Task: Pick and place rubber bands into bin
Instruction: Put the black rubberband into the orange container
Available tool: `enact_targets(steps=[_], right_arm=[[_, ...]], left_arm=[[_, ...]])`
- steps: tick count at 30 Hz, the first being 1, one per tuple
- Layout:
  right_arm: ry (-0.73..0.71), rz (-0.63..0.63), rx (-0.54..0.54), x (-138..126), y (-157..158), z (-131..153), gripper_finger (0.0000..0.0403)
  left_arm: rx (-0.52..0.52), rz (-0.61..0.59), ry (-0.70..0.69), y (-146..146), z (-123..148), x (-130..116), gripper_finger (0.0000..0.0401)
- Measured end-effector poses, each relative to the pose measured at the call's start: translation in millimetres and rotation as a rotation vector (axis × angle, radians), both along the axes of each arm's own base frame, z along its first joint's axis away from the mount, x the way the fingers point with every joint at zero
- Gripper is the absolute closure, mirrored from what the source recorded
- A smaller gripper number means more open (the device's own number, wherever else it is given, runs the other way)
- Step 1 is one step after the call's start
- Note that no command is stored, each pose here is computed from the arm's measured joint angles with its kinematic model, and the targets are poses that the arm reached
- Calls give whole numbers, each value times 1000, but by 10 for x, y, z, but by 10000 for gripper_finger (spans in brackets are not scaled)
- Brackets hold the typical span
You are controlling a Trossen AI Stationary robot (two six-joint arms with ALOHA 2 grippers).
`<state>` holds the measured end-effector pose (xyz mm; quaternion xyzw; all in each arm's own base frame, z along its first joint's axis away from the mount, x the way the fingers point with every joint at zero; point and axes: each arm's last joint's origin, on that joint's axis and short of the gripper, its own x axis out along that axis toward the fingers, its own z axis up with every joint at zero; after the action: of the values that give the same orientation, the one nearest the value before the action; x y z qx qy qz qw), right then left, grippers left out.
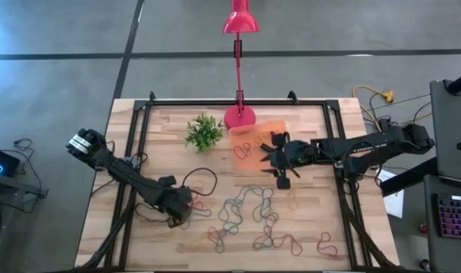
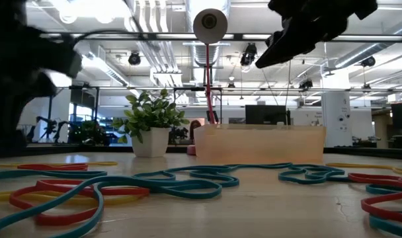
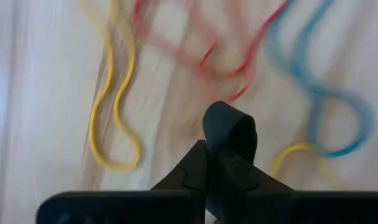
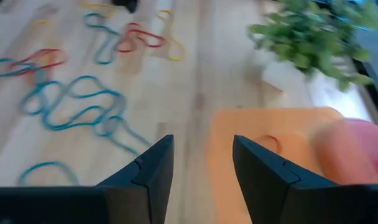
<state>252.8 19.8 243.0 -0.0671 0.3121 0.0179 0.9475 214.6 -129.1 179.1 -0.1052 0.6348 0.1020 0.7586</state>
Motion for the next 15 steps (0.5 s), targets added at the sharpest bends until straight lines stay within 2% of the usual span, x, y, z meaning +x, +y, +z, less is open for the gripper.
enact_targets(steps=[5,12,15], right_arm=[[11,98,16,-40,254,-7,260],[82,149,144,-153,573,-46,260],[133,119,215,-210,665,-74,259]], left_arm=[[129,-143,-200,-28,369,258,400],[514,-413,-586,33,851,717,400],[638,-463,-705,169,956,901,401]])
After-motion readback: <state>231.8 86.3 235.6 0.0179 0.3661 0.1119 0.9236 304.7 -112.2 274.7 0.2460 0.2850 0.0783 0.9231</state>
